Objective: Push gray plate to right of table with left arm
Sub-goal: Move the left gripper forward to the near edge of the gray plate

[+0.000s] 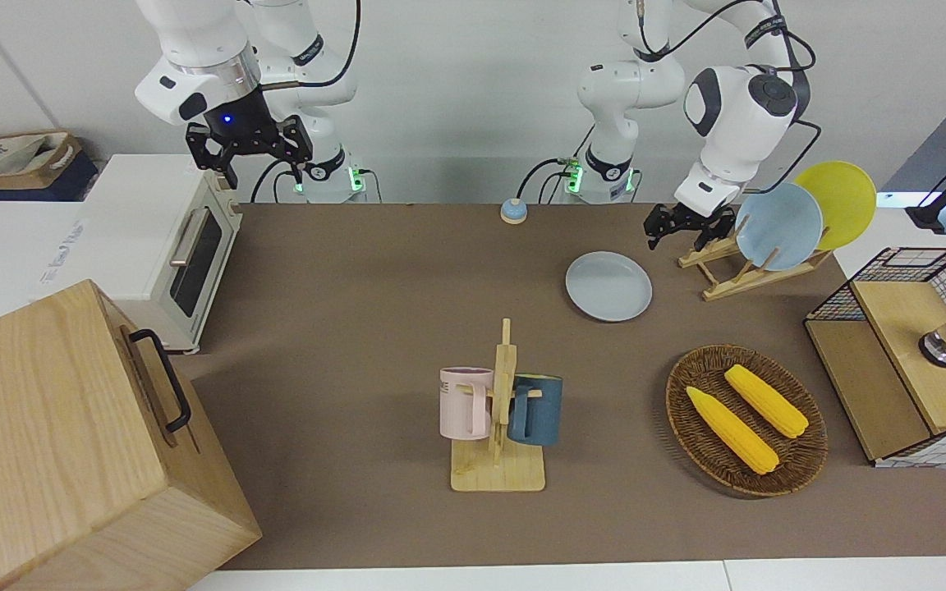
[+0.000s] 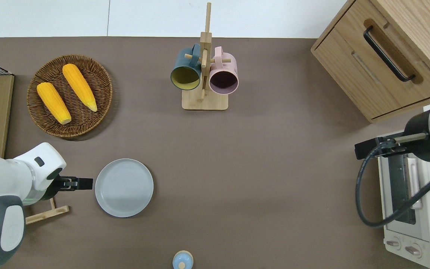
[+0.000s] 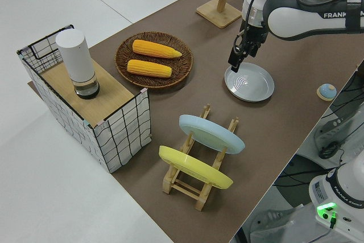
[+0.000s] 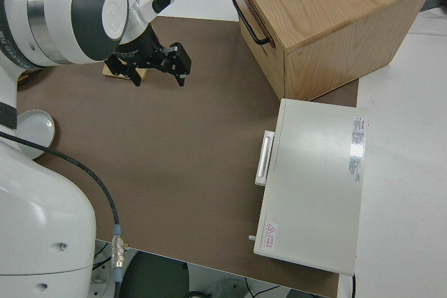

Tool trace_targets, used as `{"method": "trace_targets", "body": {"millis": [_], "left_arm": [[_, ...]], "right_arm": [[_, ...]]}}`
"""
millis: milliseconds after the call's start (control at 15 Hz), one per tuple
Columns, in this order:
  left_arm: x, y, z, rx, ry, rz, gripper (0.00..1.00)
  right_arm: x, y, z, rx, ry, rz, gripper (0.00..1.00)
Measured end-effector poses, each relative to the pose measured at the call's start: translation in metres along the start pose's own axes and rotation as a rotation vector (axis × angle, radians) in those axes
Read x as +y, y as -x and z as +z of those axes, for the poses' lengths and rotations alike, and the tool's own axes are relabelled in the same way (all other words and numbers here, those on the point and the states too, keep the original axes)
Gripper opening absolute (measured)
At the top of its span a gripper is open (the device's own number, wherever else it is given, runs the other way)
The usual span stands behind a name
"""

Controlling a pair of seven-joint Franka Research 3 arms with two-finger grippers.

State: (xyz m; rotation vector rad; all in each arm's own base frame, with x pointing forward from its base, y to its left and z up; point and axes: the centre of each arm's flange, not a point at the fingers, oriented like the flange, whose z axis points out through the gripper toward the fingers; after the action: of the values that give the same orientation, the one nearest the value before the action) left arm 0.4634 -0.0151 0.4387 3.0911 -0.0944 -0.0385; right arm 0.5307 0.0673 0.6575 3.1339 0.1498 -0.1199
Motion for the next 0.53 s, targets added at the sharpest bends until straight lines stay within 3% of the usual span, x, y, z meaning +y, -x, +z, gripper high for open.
{"method": "trace_targets", "body": {"millis": [533], "left_arm": [[-0.006,0.033,0.071,0.052,-0.012,-0.017,0.99]], "right_arm": [[0.0,0.0,0.0,0.0,0.0,0.0,0.99]]}}
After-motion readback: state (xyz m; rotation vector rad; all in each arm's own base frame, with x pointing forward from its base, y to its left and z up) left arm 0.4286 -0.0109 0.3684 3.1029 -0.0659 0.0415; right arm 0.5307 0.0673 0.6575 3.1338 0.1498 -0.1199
